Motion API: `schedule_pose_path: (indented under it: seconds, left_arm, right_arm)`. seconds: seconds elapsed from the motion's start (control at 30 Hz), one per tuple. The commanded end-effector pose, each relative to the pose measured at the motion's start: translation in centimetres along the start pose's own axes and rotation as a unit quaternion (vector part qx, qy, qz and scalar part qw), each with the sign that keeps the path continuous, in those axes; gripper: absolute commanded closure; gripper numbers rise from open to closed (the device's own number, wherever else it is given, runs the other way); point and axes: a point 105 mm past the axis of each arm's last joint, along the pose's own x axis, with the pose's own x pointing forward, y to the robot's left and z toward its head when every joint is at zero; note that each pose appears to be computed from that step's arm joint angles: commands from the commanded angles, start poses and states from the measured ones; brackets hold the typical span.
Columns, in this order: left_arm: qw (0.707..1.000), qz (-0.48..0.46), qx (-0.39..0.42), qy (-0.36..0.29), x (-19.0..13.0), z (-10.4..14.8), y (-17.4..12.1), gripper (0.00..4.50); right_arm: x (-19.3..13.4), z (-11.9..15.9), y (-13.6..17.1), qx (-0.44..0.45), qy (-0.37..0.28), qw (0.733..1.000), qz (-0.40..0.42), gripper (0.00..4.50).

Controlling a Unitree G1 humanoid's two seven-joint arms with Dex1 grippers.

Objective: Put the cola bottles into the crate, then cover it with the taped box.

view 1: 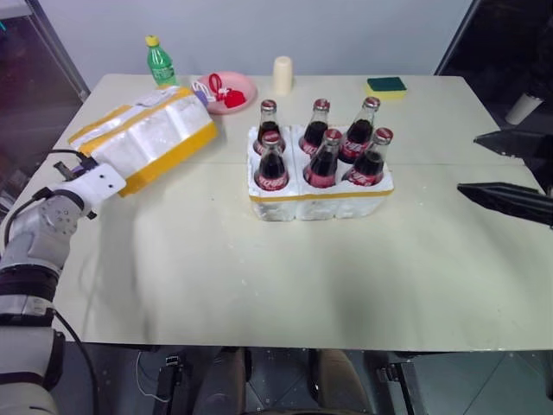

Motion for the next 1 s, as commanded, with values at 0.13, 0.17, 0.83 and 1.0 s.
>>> schedule_pose_path:
  seconds: [0.13, 0.17, 0.83, 1.0]
  left_arm:
    - [0.987, 0.097, 0.008, -0.129, -2.6, 8.5, 9.0, 4.03]
    - [0.982, 0.106, 0.008, -0.157, -3.1, 10.4, 10.1, 4.03]
    - [0.914, -0.017, 0.130, -0.384, -8.1, 25.8, 5.4, 4.03]
    - [0.905, -0.026, 0.202, -0.374, -8.1, 26.2, 3.9, 4.03]
  right_arm:
    - [0.7, 0.3, -0.3, -0.021, -0.011, 1.000, -0.001, 0.00]
    - [0.9, 0.2, -0.4, -0.020, -0.012, 1.000, 0.000, 0.00]
    - [1.4, -1.3, -1.0, -0.010, -0.032, 0.999, -0.033, 0.00]
    - [1.8, -1.1, -0.9, -0.004, -0.044, 0.998, -0.042, 0.00]
